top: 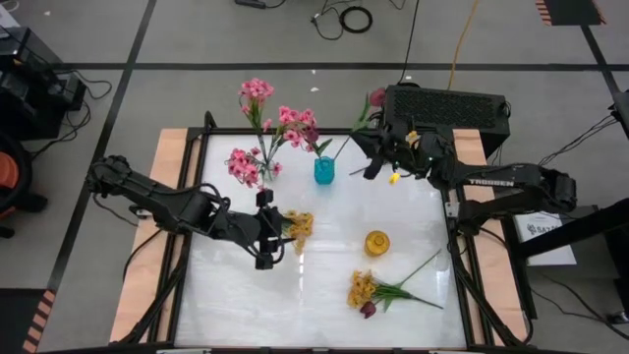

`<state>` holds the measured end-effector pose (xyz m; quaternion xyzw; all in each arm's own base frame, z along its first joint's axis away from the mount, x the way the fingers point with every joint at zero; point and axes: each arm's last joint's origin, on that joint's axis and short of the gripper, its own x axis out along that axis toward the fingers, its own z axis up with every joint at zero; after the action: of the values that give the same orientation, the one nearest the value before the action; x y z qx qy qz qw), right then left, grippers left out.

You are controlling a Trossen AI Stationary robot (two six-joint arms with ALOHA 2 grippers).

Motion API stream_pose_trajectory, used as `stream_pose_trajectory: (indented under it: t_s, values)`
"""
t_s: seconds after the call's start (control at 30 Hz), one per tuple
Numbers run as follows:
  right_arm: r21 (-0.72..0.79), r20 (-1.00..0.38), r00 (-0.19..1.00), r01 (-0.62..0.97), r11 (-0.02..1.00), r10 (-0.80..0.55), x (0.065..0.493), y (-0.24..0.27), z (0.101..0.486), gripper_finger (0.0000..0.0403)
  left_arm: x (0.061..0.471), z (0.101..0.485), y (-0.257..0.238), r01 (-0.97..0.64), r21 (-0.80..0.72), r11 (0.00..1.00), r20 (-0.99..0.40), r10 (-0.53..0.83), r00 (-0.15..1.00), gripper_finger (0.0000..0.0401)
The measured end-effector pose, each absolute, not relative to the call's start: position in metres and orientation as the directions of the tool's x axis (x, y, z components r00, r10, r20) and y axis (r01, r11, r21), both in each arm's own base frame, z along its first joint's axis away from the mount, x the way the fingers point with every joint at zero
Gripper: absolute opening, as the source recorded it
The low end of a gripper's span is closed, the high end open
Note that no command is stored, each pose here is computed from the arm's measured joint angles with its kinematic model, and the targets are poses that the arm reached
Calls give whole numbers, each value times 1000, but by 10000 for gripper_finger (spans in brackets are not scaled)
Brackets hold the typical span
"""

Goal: Sort flowers into vase by color
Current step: Put the left red flower into the blue vase

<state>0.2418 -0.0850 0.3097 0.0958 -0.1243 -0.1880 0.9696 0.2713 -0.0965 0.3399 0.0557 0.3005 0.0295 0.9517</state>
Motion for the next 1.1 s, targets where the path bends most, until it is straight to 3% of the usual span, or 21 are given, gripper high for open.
stream_pose_trajectory:
  t_s: [0.83, 1.1]
  values:
    - [276, 120, 880, 416, 867, -460, 272, -122, 262, 1, 272, 341, -94, -39, 118, 992, -562, 99, 821, 187]
    - [310, 79, 881, 423, 851, -467, 280, -125, 248, 18, 272, 341, -94, -39, 117, 992, -562, 99, 821, 187]
